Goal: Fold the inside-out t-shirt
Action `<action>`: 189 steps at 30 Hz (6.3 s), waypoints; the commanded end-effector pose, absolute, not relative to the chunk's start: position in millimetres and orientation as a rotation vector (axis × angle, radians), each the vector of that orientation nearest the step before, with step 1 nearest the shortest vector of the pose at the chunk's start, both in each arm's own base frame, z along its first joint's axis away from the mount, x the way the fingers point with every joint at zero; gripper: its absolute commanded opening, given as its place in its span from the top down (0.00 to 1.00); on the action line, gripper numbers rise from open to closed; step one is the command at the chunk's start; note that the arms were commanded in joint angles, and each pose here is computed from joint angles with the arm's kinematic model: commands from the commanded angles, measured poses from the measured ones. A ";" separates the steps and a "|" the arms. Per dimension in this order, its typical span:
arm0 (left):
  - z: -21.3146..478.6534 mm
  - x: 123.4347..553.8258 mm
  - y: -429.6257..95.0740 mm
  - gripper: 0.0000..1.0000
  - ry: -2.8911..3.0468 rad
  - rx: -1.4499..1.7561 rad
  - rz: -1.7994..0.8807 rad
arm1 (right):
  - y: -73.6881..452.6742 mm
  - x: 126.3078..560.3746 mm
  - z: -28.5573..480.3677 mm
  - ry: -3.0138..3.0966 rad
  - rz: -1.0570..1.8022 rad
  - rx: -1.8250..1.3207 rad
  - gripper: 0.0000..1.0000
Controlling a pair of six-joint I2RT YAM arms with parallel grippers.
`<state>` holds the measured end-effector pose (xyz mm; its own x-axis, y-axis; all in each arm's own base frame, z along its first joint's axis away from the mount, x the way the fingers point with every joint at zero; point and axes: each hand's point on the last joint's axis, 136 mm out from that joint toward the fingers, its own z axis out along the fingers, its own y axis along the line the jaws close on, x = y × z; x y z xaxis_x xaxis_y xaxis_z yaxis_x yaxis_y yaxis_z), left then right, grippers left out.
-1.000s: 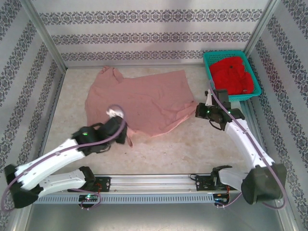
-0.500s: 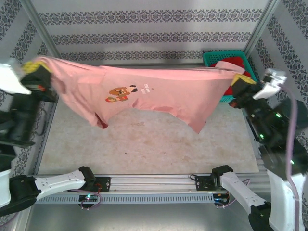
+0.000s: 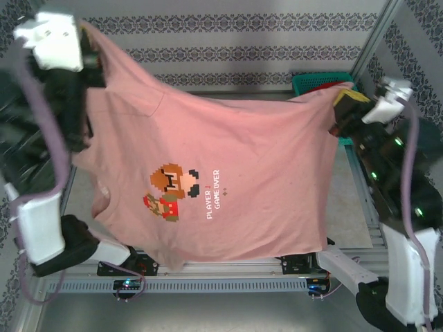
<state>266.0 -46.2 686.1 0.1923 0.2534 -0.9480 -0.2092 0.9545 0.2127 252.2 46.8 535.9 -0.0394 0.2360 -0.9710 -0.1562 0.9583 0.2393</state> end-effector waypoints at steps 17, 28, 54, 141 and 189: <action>245.0 648.7 -7.5 0.31 2.216 -0.170 -0.139 | 109.0 583.9 220.3 2.238 0.118 0.075 0.57; 233.9 500.6 -57.3 0.22 2.255 -0.342 -0.550 | 143.5 349.1 93.5 2.767 0.468 0.114 0.45; 115.1 351.6 -125.1 0.23 2.561 -0.224 -0.648 | 100.8 340.9 31.0 2.916 0.285 0.266 1.00; 13.1 220.6 -288.5 0.72 2.534 1.106 0.024 | 49.4 338.2 66.2 2.773 0.394 0.369 1.00; 272.4 286.4 -90.1 1.00 2.248 0.027 -0.255 | 37.2 340.5 171.6 2.470 0.386 0.399 1.00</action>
<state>289.9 -117.9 296.1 -0.5711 -0.1009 -0.8146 0.2085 0.9421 -0.2628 340.8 44.2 159.3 -0.7973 0.3339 -0.5029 0.1572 0.9192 0.3612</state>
